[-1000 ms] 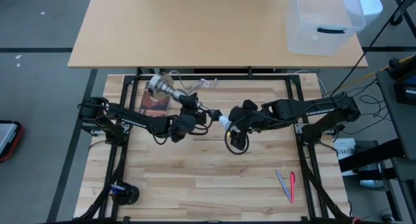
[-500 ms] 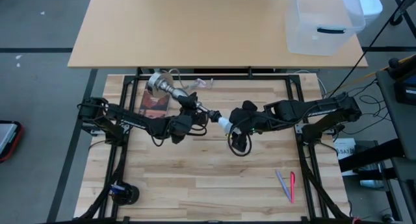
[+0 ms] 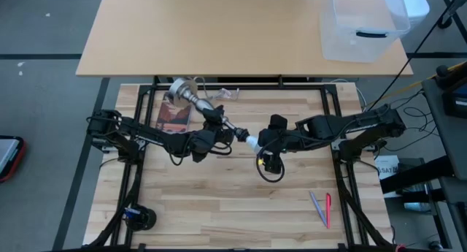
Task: Screw lightbulb
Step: Insert the lightbulb into the lamp
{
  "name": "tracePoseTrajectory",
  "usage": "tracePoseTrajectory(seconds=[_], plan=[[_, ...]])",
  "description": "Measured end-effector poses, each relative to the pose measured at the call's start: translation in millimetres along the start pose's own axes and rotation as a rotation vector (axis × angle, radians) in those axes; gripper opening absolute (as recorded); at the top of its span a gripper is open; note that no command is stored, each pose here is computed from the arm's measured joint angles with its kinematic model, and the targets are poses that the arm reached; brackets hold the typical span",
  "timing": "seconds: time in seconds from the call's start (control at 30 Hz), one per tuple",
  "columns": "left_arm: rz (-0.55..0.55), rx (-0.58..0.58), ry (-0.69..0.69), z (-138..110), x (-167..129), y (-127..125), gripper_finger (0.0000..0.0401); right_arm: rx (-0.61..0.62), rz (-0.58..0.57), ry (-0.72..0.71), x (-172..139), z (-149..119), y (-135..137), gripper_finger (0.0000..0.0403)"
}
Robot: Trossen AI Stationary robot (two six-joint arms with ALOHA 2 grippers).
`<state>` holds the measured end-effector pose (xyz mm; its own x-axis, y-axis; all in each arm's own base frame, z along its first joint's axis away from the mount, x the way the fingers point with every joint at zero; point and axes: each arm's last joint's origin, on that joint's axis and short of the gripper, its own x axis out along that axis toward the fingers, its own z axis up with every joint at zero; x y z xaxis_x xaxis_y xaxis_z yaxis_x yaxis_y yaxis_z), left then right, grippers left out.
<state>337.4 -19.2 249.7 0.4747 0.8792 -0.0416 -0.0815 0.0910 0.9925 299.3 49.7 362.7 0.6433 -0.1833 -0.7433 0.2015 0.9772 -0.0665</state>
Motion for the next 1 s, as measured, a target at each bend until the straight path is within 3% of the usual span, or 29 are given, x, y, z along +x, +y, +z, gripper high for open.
tracePoseTrajectory(seconds=[0.6, 1.0], plan=[[0.066, -0.102, -0.003, 1, 0, 15, 0.0131, 0.323, 0.032, -0.132, -3, 13, 3, 0.028], [0.068, -0.099, -0.027, 1, 3, 16, 0.0131, 0.368, 0.038, -0.13, -2, 13, 2, 0.0283]])
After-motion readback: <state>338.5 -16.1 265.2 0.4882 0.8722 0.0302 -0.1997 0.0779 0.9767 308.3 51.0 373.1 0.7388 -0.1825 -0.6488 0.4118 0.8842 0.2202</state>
